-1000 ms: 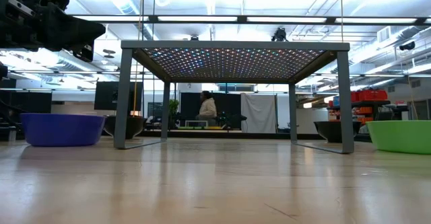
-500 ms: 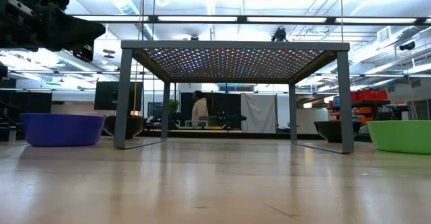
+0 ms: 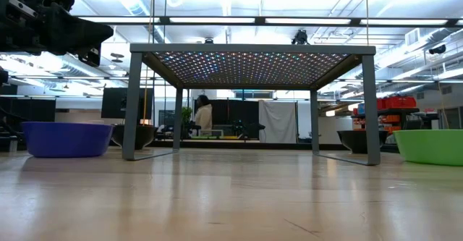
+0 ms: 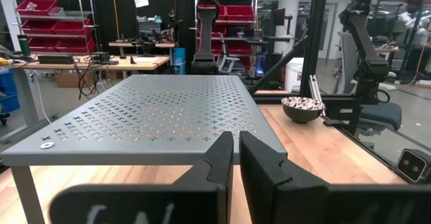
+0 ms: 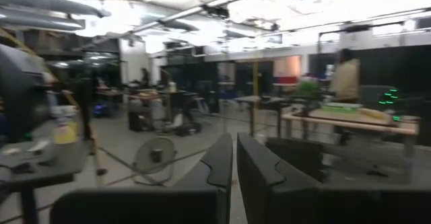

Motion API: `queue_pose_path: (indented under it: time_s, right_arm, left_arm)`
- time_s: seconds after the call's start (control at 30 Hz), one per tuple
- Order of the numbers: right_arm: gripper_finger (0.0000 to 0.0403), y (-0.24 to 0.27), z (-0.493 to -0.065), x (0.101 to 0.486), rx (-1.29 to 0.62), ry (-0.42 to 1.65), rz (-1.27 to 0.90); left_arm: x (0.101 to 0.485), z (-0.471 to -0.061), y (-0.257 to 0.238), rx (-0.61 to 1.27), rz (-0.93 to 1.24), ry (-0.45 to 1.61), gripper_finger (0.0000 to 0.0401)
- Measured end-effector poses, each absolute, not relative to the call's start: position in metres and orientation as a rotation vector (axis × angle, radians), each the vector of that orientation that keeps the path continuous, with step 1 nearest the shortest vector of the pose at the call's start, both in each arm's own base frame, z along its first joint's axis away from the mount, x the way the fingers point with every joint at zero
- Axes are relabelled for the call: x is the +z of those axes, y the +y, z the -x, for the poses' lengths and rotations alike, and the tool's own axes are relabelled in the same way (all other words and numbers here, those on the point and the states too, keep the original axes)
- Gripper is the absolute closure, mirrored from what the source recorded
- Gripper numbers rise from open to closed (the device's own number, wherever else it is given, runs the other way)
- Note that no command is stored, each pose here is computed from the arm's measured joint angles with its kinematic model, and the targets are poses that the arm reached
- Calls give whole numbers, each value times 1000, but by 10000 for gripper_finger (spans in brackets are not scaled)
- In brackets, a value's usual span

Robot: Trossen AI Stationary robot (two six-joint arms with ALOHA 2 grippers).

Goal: Pick & Place Mini bowls
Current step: Put the top right white patterned bowl on the shelf

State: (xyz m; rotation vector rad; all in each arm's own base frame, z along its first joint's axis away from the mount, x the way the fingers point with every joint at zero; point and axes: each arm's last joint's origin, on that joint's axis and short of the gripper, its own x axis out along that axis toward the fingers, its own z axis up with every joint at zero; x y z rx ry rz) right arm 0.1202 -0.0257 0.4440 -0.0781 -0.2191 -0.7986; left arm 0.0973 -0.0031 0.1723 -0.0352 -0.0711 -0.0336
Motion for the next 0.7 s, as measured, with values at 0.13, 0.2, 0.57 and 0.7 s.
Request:
queue_pose_path:
  time_s: [0.13,0.2,0.57,0.7]
  right_arm:
    - [376,-27,-122,445,-846,-218,96]
    - [376,-27,-122,449,-857,-214,104]
    - [376,-29,-120,481,-869,-10,192]
    - [376,-32,-120,483,-878,88,223]
  left_arm:
    - [172,-97,-3,-34,35,-71,369]
    - [172,-97,-3,-34,35,-71,369]
    - [172,-97,-3,-33,35,-71,369]
    - [172,-97,-3,-34,35,-71,369]
